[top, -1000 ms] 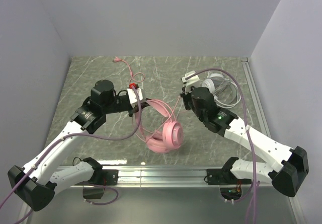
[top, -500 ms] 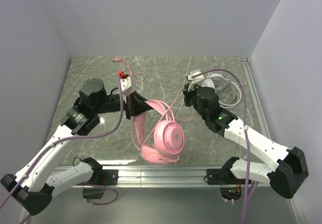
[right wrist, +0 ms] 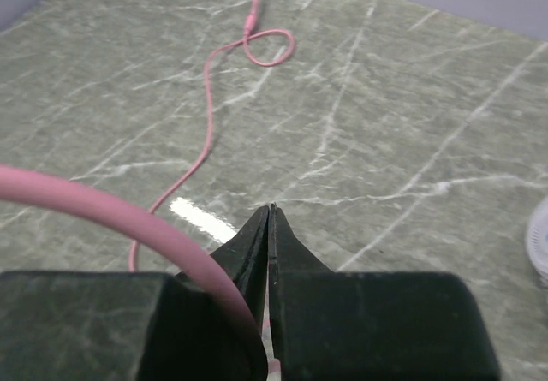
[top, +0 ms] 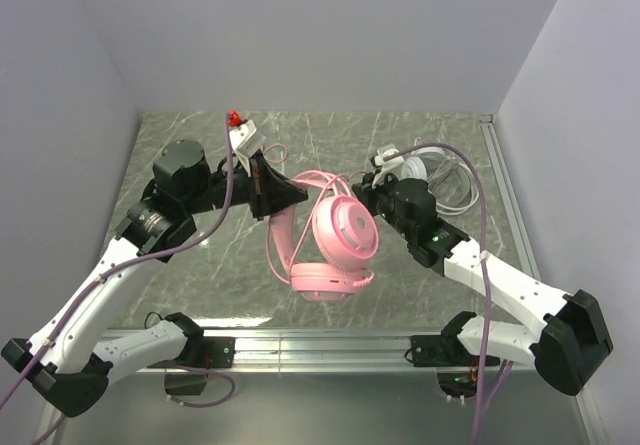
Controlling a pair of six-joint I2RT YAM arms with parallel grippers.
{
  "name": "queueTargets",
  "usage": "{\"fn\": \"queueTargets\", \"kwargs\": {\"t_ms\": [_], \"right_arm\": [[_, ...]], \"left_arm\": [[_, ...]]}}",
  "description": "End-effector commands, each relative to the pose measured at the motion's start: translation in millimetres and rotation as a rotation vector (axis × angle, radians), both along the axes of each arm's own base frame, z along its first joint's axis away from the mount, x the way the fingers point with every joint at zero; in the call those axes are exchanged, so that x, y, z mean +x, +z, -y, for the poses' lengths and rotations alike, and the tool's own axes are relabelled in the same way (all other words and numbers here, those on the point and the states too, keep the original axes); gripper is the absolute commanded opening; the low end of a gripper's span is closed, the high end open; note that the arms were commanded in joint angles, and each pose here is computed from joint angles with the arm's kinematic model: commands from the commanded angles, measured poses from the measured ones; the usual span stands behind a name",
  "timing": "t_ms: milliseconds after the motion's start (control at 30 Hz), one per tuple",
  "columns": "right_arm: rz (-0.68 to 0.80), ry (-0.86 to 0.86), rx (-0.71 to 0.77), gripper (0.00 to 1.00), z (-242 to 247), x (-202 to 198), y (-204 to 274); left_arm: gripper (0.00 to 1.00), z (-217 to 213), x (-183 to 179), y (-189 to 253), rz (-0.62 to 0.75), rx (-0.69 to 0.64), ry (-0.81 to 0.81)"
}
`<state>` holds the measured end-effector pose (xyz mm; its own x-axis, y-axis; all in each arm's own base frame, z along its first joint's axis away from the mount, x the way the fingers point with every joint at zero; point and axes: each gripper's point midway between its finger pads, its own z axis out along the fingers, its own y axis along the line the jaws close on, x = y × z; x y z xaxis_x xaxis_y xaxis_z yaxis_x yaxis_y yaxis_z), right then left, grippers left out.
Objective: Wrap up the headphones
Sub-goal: Wrap the headphone cable with the right arm
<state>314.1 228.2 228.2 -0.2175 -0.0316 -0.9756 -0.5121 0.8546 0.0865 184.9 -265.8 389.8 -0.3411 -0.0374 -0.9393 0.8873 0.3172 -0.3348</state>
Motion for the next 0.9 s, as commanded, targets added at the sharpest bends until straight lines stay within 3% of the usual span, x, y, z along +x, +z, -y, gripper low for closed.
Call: {"fn": "queueTargets", "kwargs": {"t_ms": [0,367,867], "right_arm": [[0.018,0.052,0.088,0.09,-13.3,0.4,6.3],[-0.074,0.151,0.184,0.00,-43.5,-3.0,-15.8],[-0.182,0.116,0.250,0.00,-36.9,-18.1,-67.5]], "left_arm": [[0.00,0.0,0.9,45.1,-0.029,-0.103,0.044],[0.00,-4.6,31.6,55.8,-0.079,-0.046,0.193],[0.00,-37.5,105.5,54.4,-0.106,0.070,0.606]]}}
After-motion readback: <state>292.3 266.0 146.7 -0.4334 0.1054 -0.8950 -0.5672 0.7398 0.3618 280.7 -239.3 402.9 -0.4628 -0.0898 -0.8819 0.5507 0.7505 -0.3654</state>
